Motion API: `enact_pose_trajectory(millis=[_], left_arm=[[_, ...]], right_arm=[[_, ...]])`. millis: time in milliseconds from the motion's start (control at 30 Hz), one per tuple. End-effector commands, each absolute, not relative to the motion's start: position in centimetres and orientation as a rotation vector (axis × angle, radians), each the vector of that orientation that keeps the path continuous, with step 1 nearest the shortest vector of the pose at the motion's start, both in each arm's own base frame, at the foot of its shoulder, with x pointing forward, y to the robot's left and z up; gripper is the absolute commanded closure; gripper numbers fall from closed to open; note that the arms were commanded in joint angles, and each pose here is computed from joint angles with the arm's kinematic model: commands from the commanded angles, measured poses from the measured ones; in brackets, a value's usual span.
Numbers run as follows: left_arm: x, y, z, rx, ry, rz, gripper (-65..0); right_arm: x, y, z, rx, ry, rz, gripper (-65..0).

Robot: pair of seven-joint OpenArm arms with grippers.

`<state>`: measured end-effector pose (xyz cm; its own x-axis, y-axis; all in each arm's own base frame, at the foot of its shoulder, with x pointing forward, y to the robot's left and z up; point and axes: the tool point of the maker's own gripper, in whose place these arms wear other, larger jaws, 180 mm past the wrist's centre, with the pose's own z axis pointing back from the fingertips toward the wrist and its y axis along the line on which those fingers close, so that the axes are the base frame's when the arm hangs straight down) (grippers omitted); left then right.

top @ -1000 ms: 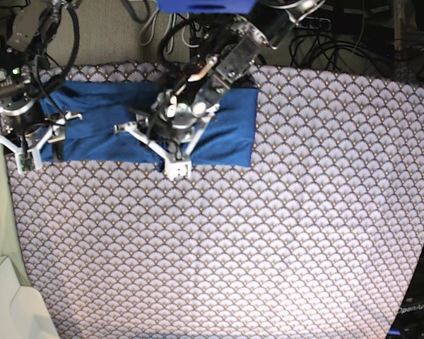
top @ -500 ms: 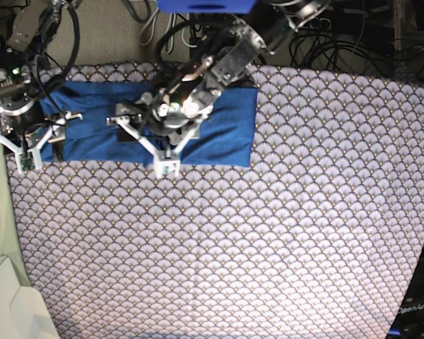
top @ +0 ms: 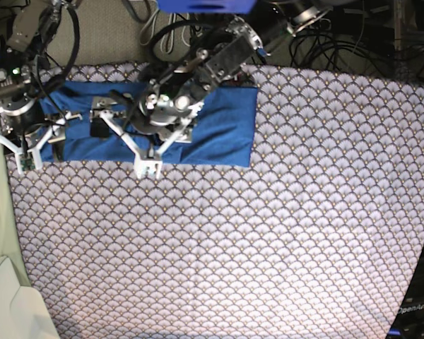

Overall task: Fold the T-shirt properly
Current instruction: 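Press the folded end down with the left gripper and release, then regrasp the folded shirt end with the left gripper and adjust it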

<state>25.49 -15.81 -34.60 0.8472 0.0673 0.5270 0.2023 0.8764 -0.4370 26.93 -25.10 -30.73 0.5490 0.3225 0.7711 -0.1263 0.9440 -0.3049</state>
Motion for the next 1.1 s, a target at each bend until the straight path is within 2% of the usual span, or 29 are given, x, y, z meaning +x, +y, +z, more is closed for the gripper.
enact_pose_trajectory(millis=[0, 100, 467, 833, 1067], left_arm=[[26.2, -16.6, -32.3, -0.554, -0.602, -0.058, -65.0], [26.7, -16.3, -31.2, -0.574, -0.625, -0.042, -65.0], [29.0, -6.7, -34.8, -0.450, -0.609, 0.209, -65.0], [29.4, -9.6, -37.8, -0.421, -0.503, 0.217, -65.0], [31.1, -11.3, -37.6, -0.380, -0.622, 0.120, -65.0]], right_arm=[[27.5, -25.0, -29.3, -0.230, -1.007, 0.276, -33.4], [27.5, -25.0, -29.4, -0.229, -1.006, 0.276, -33.4], [27.4, -24.8, -29.5, -0.220, -1.007, 0.268, -33.4], [27.4, -24.7, -29.6, -0.218, -1.005, 0.267, -33.4], [26.7, -24.8, -30.1, -0.217, -0.984, 0.271, -33.3]])
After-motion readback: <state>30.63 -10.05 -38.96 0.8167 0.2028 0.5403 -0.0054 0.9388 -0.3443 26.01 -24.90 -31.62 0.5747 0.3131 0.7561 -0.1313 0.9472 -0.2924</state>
